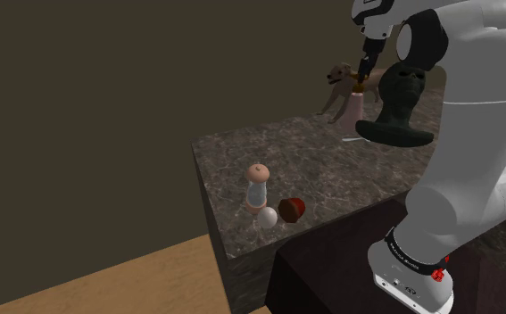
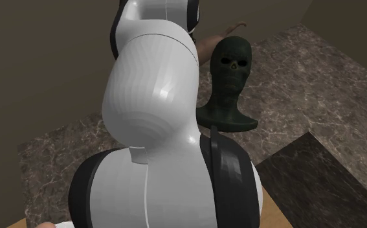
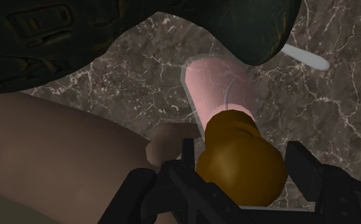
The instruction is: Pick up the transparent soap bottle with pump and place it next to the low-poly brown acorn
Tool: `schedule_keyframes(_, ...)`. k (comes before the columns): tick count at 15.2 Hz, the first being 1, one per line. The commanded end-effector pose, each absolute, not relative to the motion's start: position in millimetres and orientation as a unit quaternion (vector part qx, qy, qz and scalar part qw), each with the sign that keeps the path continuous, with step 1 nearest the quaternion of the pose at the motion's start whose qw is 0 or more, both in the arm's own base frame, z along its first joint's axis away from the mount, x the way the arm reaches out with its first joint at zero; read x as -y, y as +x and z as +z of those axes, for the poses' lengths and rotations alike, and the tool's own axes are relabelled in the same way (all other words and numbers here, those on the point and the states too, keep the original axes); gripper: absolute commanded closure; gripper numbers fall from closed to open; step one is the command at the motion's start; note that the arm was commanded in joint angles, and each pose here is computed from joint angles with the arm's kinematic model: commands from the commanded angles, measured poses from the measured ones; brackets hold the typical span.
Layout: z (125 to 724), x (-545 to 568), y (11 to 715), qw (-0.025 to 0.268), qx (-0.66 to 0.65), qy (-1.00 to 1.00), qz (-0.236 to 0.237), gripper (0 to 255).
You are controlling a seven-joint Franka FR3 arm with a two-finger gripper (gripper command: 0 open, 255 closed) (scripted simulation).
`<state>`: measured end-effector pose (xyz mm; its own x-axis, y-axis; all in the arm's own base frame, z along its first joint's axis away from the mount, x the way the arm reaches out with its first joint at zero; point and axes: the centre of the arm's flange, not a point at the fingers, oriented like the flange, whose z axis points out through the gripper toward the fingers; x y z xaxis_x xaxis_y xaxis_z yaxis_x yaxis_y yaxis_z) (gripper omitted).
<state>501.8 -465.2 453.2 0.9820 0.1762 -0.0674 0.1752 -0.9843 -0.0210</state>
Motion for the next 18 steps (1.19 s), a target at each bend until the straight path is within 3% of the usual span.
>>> schedule_keyframes(1, 452.7, 465.3, 501.8, 0.008, 0.088, -0.995, 0.035, 255)
schedule_keyframes(18, 542.5, 465.3, 501.8, 0.008, 0.088, -0.995, 0.035, 255)
